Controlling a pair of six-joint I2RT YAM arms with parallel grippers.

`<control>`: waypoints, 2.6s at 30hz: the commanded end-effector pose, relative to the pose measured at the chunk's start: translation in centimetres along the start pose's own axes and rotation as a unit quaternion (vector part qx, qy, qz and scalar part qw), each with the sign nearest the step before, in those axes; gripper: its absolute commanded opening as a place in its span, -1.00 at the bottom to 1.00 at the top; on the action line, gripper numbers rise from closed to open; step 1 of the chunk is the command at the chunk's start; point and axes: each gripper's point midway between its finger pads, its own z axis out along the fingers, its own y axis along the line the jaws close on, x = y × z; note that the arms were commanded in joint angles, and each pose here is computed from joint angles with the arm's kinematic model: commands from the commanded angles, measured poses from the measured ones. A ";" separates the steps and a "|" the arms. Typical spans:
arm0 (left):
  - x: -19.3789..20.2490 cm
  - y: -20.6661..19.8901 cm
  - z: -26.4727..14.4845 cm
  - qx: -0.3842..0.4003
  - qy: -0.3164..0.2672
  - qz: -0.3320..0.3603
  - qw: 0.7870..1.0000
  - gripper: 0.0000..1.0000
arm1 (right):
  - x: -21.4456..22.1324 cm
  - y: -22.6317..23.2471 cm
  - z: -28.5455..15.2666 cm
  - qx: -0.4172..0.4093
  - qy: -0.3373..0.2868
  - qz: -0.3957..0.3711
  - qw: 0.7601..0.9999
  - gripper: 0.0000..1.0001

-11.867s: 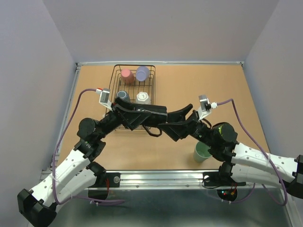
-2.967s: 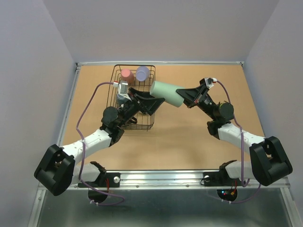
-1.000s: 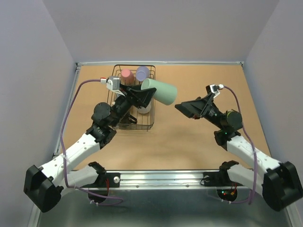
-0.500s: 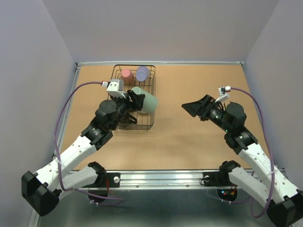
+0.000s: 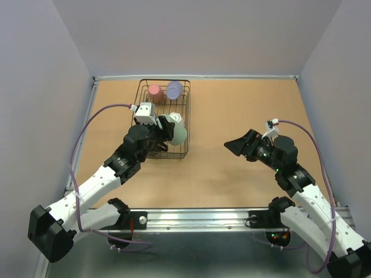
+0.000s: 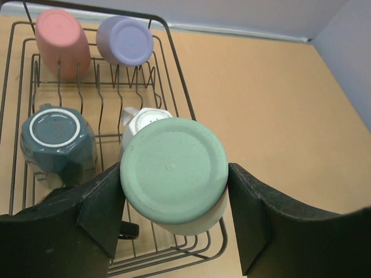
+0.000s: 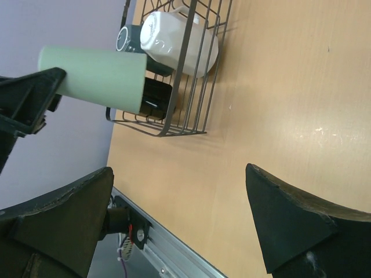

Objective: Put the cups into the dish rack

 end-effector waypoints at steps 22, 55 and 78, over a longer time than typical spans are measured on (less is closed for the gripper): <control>5.3 1.4 2.0 -0.020 0.042 0.008 0.999 -1.00 | 2.0 -3.3 -0.1 0.040 0.012 -0.005 0.999 1.00; 8.1 1.0 2.4 -0.150 0.066 0.129 0.978 -0.97 | 2.7 -4.4 -0.6 0.054 0.011 -0.008 0.998 1.00; 8.5 0.9 2.3 -0.192 0.067 0.157 0.966 0.63 | 3.0 -4.7 -0.8 0.057 0.014 -0.010 0.998 1.00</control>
